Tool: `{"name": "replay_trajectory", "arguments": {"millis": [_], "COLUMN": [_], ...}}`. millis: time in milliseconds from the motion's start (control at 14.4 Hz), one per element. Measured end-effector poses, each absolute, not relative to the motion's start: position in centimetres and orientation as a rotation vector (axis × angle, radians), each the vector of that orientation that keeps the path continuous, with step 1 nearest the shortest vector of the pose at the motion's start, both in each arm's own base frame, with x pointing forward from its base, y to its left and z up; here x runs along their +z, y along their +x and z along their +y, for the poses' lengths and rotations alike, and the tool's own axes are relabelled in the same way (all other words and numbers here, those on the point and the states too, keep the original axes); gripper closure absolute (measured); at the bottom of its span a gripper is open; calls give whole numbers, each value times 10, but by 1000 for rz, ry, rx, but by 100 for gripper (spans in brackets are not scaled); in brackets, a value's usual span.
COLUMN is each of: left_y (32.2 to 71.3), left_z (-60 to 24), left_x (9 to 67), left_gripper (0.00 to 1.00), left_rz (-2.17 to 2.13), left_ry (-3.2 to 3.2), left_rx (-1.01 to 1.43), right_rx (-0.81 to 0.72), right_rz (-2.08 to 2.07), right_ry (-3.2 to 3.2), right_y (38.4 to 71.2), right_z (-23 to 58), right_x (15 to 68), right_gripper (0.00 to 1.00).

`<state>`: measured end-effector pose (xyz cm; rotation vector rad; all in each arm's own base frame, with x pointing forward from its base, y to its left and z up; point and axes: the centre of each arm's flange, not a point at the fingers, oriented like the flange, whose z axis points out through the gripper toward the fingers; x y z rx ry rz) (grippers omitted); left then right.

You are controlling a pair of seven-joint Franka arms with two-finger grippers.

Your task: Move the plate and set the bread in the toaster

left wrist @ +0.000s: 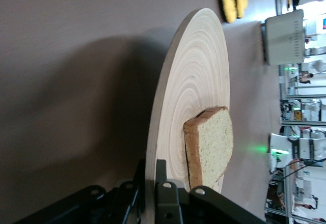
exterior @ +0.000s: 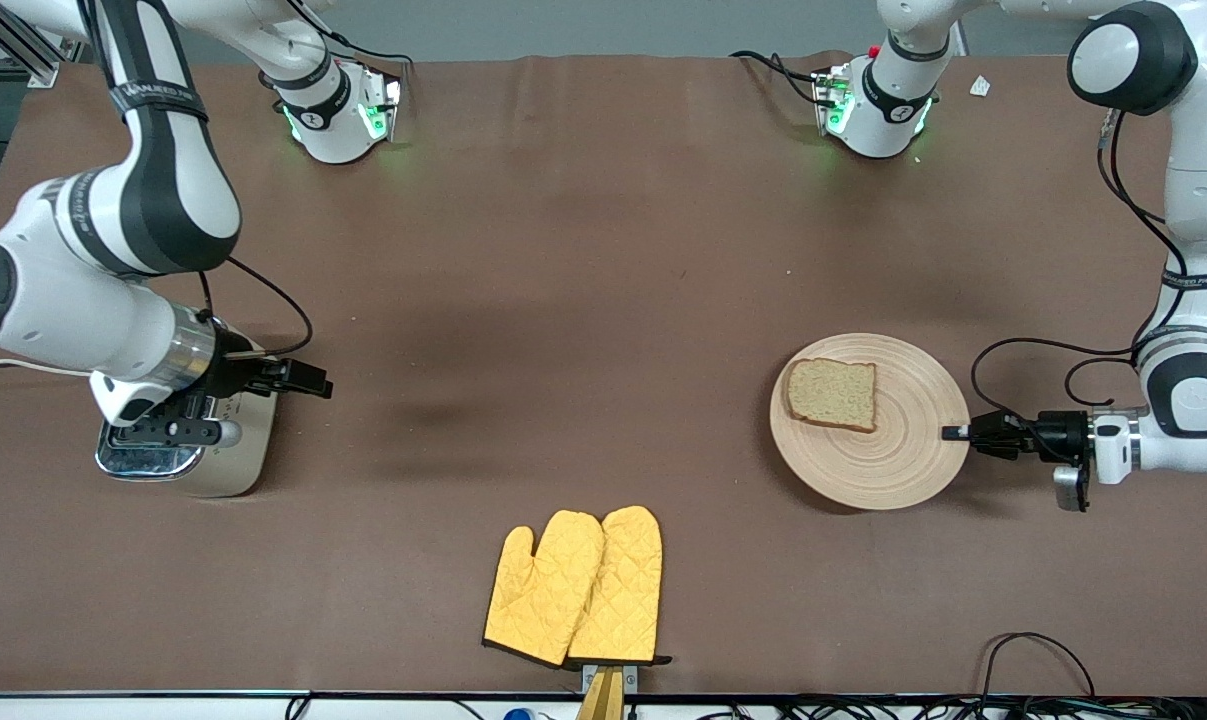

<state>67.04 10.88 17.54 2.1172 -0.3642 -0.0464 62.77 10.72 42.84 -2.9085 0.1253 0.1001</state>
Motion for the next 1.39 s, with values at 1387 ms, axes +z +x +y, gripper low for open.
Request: {"name": "replay_trajectory", "arguments": {"millis": [1387], "left_y": [586], "left_z": [-489], "left_x": [121], "left_gripper": [91], "left_rz": [-117], "left_ry": [2083], "left_rx": [-157], "right_rx": [99], "right_rz": [230], "right_ry": [-2937], "right_y": [645], "right_z": [146], "right_x": [309], "right_gripper": [0]}}
